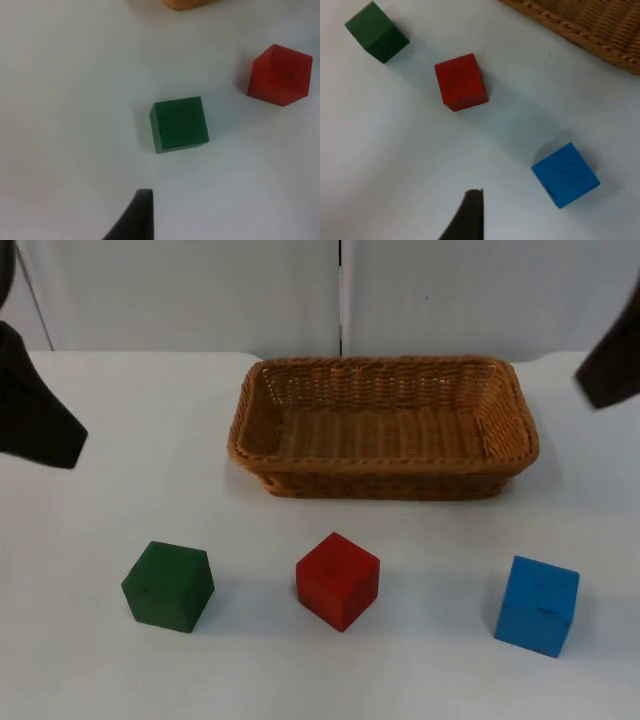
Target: Pick up one cube with each hand and place exactly two cubes into the same basket, leaving the remaining cube outside.
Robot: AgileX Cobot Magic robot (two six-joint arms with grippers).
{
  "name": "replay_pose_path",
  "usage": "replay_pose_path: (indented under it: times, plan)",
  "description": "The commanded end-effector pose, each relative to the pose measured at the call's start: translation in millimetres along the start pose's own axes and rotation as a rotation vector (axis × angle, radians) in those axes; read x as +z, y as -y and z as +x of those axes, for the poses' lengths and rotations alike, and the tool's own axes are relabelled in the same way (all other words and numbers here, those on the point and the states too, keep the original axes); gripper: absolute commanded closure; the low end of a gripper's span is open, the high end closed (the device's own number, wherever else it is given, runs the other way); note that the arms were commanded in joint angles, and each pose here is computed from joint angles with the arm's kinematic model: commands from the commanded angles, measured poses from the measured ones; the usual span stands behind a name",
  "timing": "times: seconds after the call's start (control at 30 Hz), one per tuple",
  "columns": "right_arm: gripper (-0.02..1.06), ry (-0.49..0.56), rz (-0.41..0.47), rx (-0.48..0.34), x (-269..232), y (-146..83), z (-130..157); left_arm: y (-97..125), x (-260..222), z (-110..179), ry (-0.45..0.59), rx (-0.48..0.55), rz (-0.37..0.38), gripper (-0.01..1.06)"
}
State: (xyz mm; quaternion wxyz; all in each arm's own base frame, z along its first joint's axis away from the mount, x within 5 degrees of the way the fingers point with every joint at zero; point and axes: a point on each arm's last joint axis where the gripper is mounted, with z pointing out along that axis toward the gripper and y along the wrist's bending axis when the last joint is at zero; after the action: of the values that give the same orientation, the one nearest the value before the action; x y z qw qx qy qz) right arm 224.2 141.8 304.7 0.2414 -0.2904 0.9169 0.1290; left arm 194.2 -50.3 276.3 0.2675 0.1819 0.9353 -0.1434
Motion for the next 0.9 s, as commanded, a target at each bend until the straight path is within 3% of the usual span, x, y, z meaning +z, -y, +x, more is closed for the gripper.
replay_pose_path:
  times: [0.0,0.37,0.57,0.87]
  plan:
    - [0.19,-0.02,0.027,-0.054,16,-14,-11,2,5,-5,0.003,0.022,-0.001,0.0]
    - [0.19,-0.071,-0.016,-0.165,69,-51,-32,8,38,-8,-0.085,0.082,-0.01,0.0]
    - [0.19,-0.082,-0.001,-0.165,89,-51,-41,1,59,-15,-0.161,0.063,-0.087,0.0]
    - [0.19,-0.056,0.014,-0.175,112,-49,-45,-7,86,-21,-0.24,0.062,-0.097,0.0]
